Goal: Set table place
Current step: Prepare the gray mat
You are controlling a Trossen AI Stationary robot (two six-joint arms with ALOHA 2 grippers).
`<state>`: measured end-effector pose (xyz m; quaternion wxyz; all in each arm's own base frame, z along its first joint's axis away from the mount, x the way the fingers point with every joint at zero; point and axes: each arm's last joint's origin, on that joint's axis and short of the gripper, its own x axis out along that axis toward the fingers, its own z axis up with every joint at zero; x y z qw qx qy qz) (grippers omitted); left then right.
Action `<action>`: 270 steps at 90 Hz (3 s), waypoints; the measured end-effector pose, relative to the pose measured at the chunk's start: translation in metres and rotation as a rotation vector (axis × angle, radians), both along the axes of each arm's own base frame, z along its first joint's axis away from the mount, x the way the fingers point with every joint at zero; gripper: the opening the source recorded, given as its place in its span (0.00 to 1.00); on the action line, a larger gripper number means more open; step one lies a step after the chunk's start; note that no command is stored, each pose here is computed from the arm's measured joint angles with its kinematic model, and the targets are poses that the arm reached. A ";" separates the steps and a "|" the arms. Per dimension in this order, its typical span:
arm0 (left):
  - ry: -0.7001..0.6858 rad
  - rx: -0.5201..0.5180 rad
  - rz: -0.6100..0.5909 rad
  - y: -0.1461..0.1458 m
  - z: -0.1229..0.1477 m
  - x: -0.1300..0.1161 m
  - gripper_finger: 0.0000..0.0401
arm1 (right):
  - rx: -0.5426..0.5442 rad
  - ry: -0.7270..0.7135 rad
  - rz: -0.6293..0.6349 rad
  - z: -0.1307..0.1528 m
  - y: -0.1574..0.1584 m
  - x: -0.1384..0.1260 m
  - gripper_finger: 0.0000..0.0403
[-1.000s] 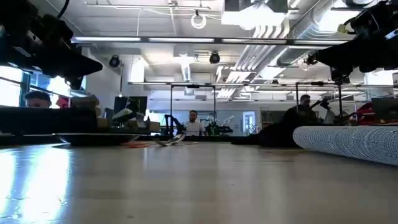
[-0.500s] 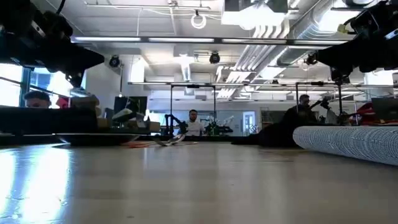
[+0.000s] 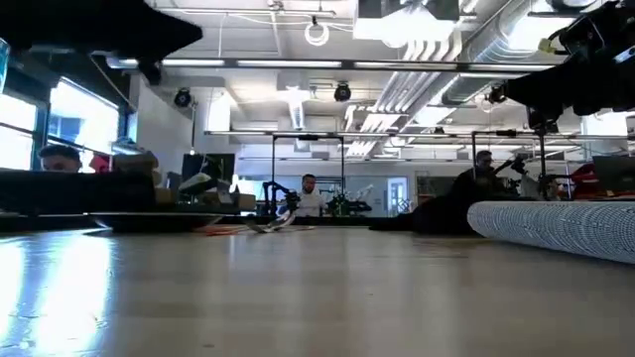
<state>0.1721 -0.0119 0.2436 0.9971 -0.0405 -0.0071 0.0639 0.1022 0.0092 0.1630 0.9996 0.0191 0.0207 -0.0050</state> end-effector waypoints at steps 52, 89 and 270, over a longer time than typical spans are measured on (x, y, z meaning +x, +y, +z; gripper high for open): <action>0.232 0.118 -0.124 -0.064 0.009 0.217 0.00 | 0.000 0.000 0.000 0.000 0.000 0.000 0.07; 0.264 0.112 -0.215 -0.101 -0.073 0.314 0.00 | 0.000 0.000 0.000 0.000 0.000 0.000 0.07; 1.040 -0.128 -0.009 0.022 -0.073 0.262 0.36 | 0.000 0.000 0.000 0.000 0.000 0.000 0.07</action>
